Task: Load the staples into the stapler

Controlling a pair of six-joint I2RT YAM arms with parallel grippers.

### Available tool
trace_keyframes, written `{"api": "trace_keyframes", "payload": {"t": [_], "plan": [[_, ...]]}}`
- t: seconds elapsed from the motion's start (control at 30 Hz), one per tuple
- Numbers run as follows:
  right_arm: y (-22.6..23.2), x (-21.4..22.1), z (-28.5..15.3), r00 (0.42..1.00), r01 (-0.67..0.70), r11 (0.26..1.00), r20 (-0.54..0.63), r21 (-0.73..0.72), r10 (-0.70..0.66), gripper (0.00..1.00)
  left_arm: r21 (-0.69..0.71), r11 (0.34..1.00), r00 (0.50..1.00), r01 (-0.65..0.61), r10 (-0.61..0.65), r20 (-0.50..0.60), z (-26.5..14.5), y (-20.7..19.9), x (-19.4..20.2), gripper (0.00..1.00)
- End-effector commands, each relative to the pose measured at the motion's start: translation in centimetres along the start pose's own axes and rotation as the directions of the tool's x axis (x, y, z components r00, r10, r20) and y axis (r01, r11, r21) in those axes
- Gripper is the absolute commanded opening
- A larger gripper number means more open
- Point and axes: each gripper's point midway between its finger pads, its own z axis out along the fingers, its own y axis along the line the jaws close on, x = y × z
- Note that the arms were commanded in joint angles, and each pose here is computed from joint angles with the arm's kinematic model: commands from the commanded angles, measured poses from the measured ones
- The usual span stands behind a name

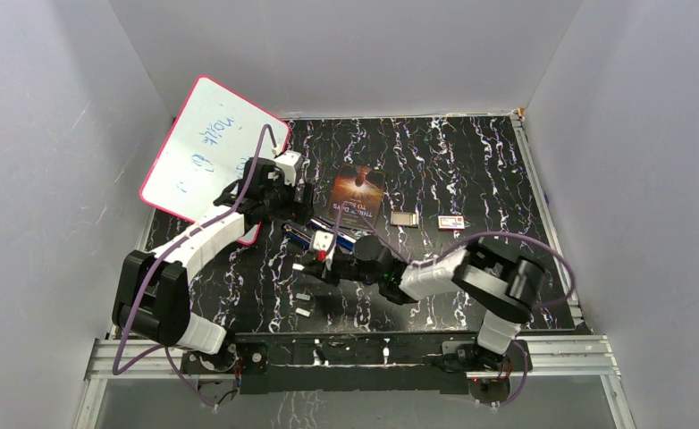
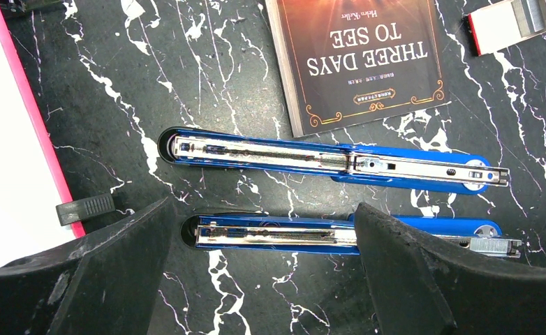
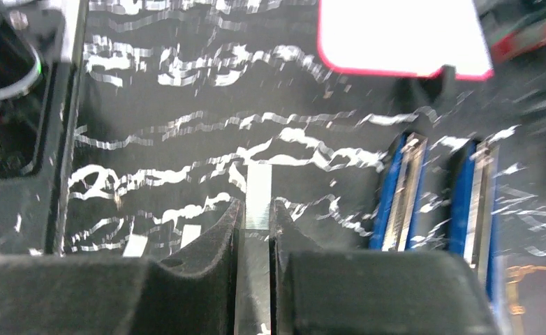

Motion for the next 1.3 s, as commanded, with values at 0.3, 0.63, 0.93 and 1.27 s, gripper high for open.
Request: {"api": "trace_keyframes", "payload": {"t": [0.3,0.63,0.93,1.27], "plan": [[-8.2,-1.1,-8.6,0.987,-0.063,0.913,-0.113,0.404,0.119,0.0,0.0,0.999,0.998,-0.038,0.038,0.044,-1.1,-0.9,-1.4,0.98],[-7.9,0.2,-9.4,0.937,-0.18,0.89,-0.201,0.42,0.285,0.01,0.008,0.999,0.999,-0.035,0.035,0.032,-0.7,-0.9,-1.1,0.98],[-7.4,1.3,-8.4,0.909,-0.227,0.887,-0.238,0.402,0.341,0.02,0.002,0.999,0.999,-0.037,0.037,0.029,-0.7,-0.9,-1.0,0.98],[-7.6,1.3,-7.9,0.907,-0.21,0.882,-0.253,0.421,0.337,0.01,0.001,0.999,0.999,-0.045,0.045,0.024,-0.6,-0.9,-0.8,0.98]]}}
